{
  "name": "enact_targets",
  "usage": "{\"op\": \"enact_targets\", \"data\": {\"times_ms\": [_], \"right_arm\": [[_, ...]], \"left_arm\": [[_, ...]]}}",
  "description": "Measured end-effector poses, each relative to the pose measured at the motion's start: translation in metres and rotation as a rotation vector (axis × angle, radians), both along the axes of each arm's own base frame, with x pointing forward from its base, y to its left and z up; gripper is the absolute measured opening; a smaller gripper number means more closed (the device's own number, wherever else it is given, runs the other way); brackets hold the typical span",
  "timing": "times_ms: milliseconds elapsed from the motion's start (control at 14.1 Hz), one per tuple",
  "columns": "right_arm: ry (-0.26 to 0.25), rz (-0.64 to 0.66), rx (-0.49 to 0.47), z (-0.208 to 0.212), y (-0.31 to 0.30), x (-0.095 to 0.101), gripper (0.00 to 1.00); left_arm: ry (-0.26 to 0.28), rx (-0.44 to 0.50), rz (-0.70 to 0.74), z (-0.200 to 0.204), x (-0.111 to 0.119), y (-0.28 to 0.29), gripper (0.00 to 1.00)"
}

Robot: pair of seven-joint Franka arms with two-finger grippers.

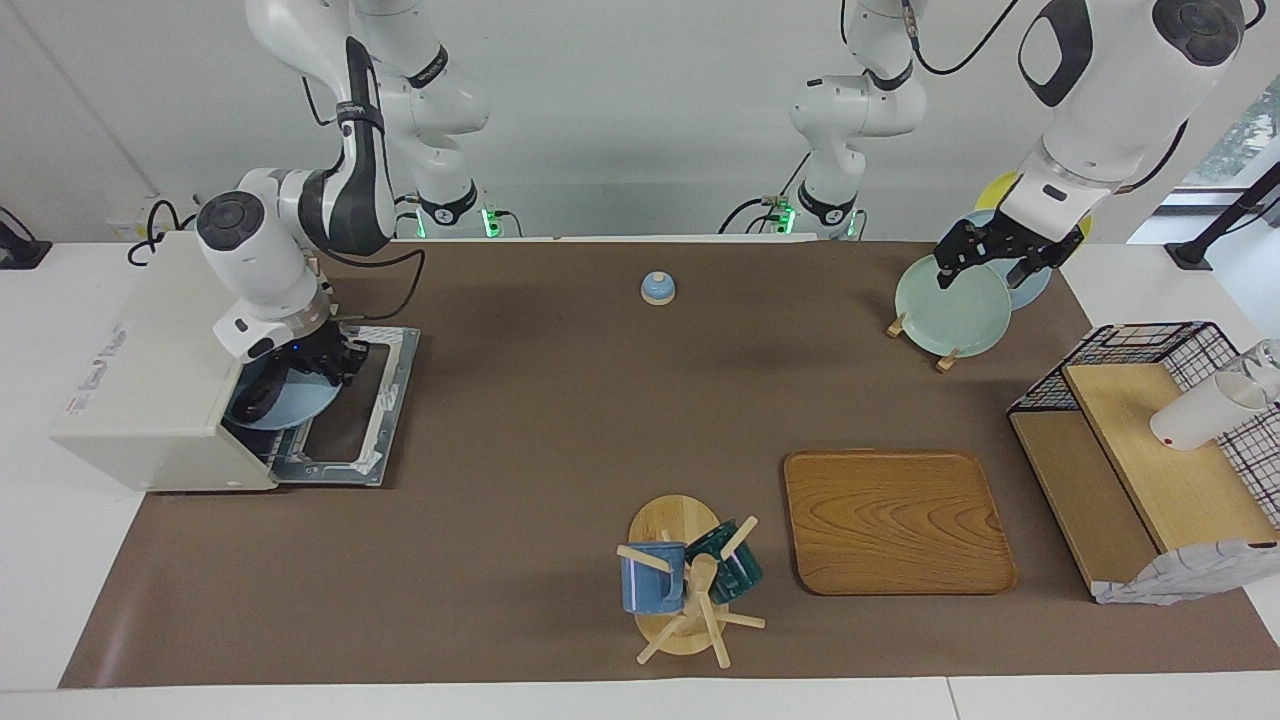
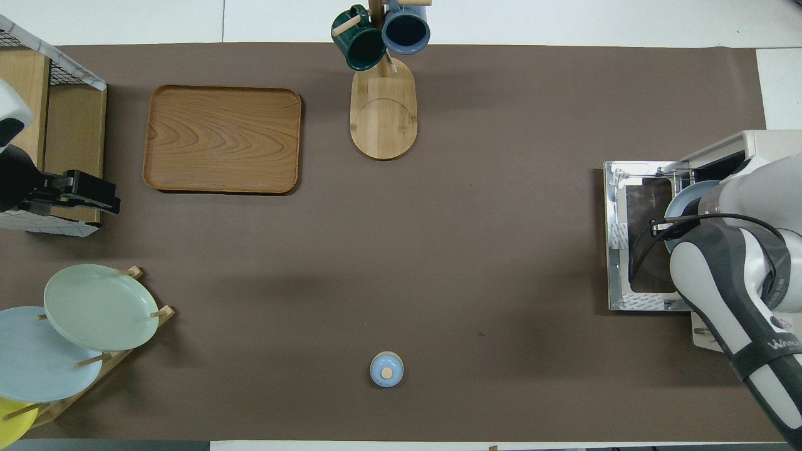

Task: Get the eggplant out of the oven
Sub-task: 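Pull the plate out and set it mid-table with the right gripper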

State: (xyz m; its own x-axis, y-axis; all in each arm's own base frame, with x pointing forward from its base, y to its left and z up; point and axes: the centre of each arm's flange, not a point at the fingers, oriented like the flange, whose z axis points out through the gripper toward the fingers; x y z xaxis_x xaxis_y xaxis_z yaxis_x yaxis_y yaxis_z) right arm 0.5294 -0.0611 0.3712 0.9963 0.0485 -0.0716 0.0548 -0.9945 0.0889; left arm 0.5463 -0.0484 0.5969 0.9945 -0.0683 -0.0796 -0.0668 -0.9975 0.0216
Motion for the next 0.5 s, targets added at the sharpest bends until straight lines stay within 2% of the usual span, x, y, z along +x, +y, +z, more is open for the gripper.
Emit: {"op": "enact_targets", "data": {"times_ms": [142, 284, 497], "right_arm": [[0.034, 0.061, -0.035, 0.017, 0.026, 0.002, 0.03], [0.056, 0.074, -0.058, 0.047, 0.084, 0.012, 0.03], [0.014, 0.11, -0.099, 0.086, 0.216, 0.011, 0.03]], "left_arm": [[0.0, 0.0, 0.0, 0.0, 0.0, 0.0, 1.0], [0.0, 0.0, 0.0, 0.0, 0.0, 0.0, 1.0], [0.0, 0.0, 0.0, 0.0, 0.0, 0.0, 1.0]]}}
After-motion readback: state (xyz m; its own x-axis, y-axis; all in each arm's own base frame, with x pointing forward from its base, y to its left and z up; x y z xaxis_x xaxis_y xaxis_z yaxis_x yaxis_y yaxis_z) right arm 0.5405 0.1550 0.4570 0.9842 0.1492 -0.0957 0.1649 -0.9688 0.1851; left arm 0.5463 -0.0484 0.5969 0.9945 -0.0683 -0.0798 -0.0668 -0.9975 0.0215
